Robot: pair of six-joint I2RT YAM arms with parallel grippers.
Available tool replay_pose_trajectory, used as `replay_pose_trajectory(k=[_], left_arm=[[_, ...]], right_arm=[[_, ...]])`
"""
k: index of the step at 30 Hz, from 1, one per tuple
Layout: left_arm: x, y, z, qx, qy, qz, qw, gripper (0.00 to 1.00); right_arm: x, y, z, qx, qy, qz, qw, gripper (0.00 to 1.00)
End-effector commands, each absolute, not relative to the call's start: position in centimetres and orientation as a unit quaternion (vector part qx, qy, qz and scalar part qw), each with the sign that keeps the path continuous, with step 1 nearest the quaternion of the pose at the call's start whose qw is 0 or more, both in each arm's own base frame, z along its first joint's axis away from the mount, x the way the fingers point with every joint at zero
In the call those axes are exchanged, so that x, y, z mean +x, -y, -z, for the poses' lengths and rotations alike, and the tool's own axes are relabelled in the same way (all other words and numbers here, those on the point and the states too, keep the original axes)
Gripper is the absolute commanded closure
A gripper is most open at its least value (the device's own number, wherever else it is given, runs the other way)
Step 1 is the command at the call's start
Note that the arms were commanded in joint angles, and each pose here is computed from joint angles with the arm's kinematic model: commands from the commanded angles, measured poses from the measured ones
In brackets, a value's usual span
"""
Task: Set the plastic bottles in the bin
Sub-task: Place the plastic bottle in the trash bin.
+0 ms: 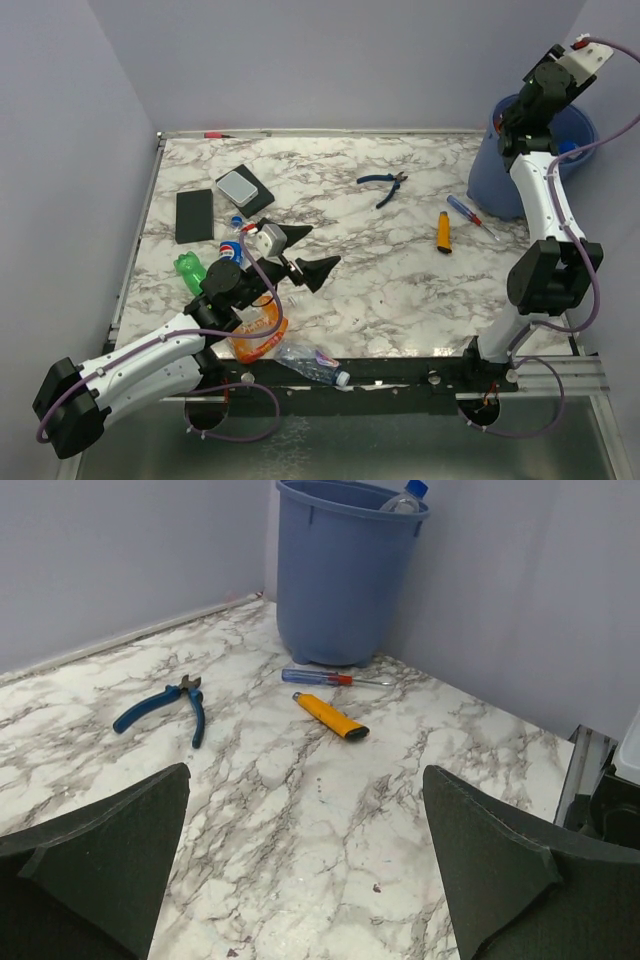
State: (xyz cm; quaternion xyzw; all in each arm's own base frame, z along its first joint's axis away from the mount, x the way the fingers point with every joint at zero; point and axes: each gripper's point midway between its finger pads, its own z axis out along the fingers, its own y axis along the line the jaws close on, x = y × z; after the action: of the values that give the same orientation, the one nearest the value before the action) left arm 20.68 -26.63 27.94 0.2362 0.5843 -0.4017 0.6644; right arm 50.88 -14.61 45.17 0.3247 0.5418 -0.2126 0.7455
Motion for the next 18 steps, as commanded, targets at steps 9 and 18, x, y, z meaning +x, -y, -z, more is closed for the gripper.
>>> replay_pose_trajectory(k=[9,18], left_arm=[[20.7,26.6,-29.5,0.231,-0.579,0.402,0.671,0.01],[20.8,26.9,-29.0,0.236,-0.584,0.404,0.663,0.01]], right_arm=[[54.1,17.6,-33.1,0.302,-0.655,0.252,0.645,0.99],[54.9,18.3,-27.8,0.292,-0.718,0.221,0.592,0.88]])
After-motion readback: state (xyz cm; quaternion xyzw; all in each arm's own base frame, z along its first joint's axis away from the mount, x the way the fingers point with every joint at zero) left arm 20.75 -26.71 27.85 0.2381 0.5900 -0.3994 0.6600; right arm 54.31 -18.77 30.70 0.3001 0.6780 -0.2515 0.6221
